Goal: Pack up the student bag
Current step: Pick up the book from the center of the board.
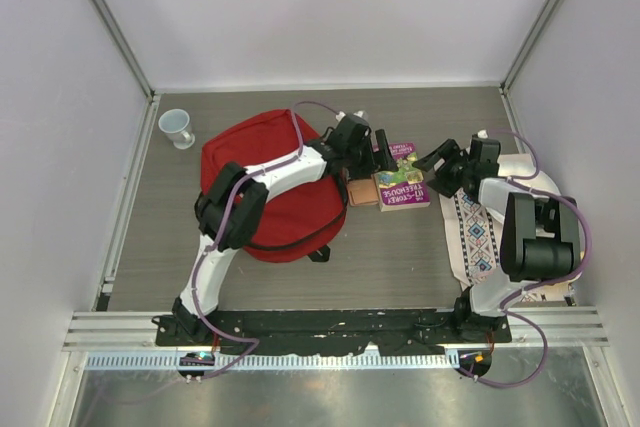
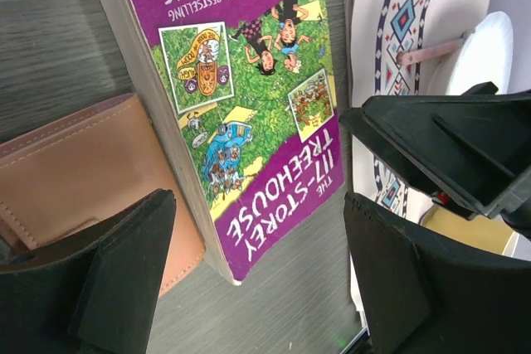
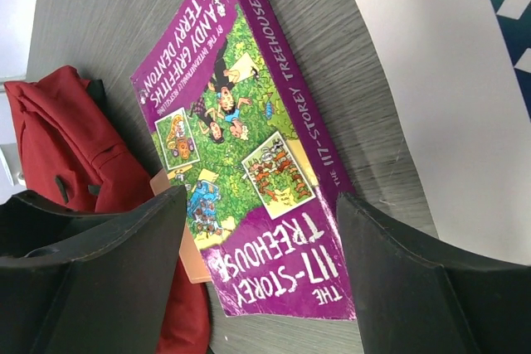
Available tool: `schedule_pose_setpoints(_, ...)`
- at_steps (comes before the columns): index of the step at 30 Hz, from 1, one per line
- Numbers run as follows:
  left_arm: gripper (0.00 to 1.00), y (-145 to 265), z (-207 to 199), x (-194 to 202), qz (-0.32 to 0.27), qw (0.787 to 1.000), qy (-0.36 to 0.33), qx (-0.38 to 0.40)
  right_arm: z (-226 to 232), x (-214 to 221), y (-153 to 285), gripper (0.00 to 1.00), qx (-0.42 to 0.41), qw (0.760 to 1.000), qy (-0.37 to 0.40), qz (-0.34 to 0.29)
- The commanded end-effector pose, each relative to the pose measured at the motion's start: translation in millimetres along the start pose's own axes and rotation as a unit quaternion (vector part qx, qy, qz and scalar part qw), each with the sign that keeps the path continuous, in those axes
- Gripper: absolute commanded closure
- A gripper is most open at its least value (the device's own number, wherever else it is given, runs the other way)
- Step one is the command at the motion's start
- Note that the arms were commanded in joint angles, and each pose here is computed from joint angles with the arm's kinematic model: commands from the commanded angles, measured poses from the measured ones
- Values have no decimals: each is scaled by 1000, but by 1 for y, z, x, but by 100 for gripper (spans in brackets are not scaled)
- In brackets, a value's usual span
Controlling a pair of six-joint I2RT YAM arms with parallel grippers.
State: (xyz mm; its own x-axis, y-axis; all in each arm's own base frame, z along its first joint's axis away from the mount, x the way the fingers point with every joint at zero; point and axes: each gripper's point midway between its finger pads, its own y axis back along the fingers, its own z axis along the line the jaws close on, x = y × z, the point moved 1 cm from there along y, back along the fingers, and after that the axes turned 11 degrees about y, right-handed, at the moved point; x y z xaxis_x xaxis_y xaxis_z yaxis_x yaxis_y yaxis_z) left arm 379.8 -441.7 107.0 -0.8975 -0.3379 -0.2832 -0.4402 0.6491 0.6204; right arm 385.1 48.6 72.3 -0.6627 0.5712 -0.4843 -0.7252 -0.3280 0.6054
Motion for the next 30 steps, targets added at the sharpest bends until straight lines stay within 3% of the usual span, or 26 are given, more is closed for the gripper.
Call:
schedule_pose_setpoints(1, 16, -7, -23, -6, -7, 999, 10, 33, 5, -16, -5, 23, -12, 999, 19, -24)
schedule_pose_setpoints(16, 27, -31, -17, 9, 26, 999, 25, 29, -11, 7, -22, 24, -15, 1000, 12, 23)
schedule_pose_setpoints(23, 40, -30, -26, 11, 33, 998, 19, 47, 4, 16, -21, 35, -70, 997, -6, 36)
schedule_pose_setpoints(30, 42, -30, -36, 12, 39, 997, 12, 61, 19, 12, -12, 39, -103, 994, -11, 20)
